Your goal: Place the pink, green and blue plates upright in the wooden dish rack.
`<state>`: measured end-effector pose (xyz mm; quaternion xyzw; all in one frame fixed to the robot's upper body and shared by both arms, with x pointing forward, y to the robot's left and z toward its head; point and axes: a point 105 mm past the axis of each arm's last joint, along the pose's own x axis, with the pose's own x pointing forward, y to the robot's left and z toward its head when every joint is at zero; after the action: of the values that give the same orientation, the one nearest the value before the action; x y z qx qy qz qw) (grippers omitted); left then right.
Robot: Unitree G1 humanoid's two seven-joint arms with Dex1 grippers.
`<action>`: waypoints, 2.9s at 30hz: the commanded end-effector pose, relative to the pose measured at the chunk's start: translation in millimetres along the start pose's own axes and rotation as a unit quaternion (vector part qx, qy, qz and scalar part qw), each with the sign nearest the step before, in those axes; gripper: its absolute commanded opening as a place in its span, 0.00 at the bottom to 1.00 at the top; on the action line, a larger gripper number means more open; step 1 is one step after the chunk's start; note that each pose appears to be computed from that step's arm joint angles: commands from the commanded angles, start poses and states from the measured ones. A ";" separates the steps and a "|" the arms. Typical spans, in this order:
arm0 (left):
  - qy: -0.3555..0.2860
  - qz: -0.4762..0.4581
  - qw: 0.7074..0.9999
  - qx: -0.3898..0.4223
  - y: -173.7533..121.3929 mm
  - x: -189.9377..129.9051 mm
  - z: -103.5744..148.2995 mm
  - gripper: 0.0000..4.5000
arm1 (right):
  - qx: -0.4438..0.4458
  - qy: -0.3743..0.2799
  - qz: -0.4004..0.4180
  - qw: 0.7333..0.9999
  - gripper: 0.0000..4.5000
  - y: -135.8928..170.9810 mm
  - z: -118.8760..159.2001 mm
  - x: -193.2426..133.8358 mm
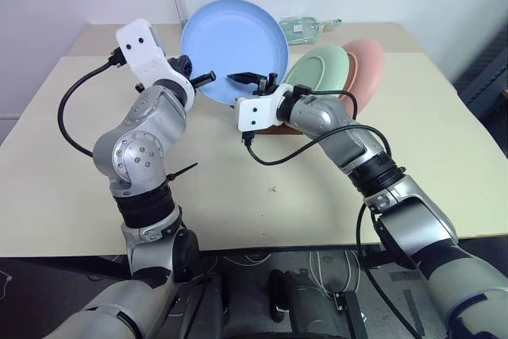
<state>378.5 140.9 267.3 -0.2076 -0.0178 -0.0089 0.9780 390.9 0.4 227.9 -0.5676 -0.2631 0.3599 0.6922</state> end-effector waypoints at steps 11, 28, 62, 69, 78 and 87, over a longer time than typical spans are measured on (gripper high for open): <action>-0.203 0.021 0.968 -0.148 33.8 -12.8 92.9 0.77 | -0.011 -0.008 -0.080 0.997 0.00 -37.2 4.2 -8.2; -0.059 -0.106 0.952 0.280 63.3 -5.7 -19.4 0.77 | 0.704 -0.187 -0.216 0.651 0.00 -96.1 52.2 -44.8; 0.029 -0.342 0.879 0.331 19.5 -55.8 -102.6 0.77 | 0.809 -0.017 -0.252 0.531 0.00 -66.8 -8.2 -3.0; 0.028 -0.341 0.880 0.330 18.9 -57.4 -103.2 0.78 | 0.810 -0.022 -0.254 0.529 0.69 -71.2 -14.2 -2.1; 0.027 -0.343 0.880 0.328 16.4 -57.4 -104.2 0.78 | 0.656 -0.070 -0.302 0.688 0.79 -122.5 -10.3 -28.7; 0.029 -0.376 0.870 0.316 3.7 -61.7 -107.3 0.78 | 0.427 -0.030 -0.165 0.888 0.49 -99.1 -12.3 -103.8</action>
<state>325.0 110.2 153.0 0.1344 -0.0436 -0.3571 0.9233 371.0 -93.7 324.6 -0.1082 -0.1887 0.3143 0.9241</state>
